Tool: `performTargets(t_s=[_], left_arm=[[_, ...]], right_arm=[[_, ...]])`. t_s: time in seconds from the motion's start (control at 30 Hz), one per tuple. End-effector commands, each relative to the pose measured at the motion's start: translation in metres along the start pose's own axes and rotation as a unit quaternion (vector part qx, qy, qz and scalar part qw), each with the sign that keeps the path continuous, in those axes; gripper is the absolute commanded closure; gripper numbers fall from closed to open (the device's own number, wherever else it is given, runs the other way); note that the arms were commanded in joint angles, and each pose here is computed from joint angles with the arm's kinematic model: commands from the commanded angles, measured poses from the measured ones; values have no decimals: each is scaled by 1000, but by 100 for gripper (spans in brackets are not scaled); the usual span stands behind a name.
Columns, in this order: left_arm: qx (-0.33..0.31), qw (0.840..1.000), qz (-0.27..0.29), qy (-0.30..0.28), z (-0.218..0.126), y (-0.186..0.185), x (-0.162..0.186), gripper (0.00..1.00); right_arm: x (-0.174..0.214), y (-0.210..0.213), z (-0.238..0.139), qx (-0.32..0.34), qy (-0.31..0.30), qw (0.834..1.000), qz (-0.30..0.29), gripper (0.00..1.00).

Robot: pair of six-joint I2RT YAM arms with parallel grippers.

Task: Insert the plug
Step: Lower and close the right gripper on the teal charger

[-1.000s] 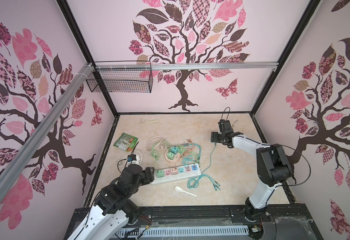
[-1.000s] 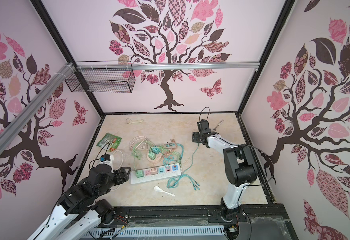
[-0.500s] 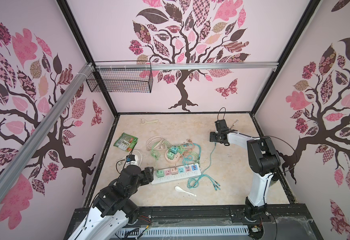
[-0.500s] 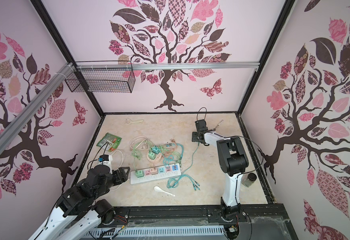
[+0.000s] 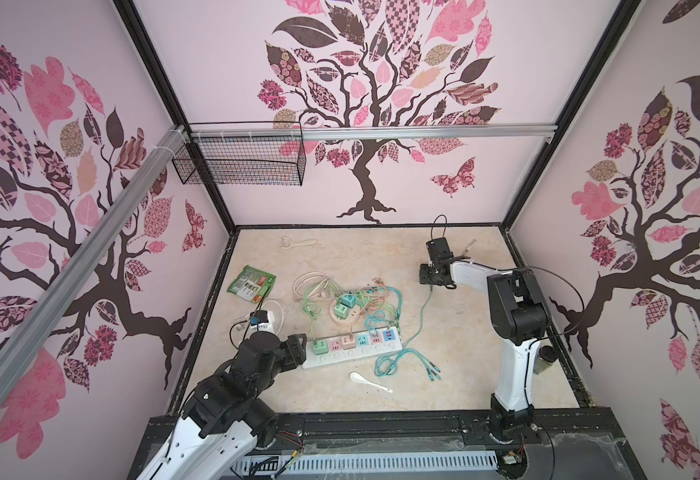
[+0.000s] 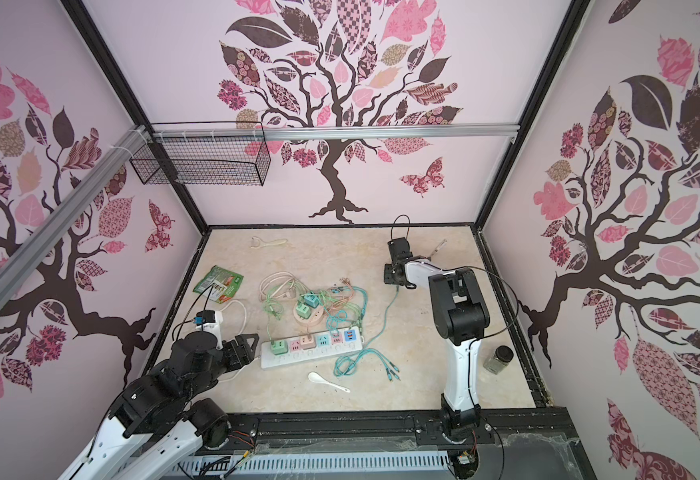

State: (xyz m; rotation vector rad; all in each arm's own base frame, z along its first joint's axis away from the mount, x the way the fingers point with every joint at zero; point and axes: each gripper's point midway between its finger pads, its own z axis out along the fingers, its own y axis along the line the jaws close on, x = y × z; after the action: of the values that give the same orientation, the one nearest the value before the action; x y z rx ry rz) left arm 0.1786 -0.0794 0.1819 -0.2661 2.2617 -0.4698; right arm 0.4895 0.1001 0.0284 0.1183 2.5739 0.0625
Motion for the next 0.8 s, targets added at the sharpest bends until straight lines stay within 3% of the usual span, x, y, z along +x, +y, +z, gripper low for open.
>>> performTargets(t_s=[0.0,0.13,0.43,0.77], left_arm=[[10,1000,-6,-16,-10,-5,-11,26],[10,1000,-7,-15,-9,-6,-11,26],[10,1000,0,16,5,-17,-8,27],[51,998,6,47,22,-41,0,27]], right_arm=[[8,-2,12,2,25,1000,4,56],[7,2,4,-12,28,999,-10,65],[-9,15,-44,-59,-16,998,-30,71],[-13,50,-129,-140,-81,983,-85,73]])
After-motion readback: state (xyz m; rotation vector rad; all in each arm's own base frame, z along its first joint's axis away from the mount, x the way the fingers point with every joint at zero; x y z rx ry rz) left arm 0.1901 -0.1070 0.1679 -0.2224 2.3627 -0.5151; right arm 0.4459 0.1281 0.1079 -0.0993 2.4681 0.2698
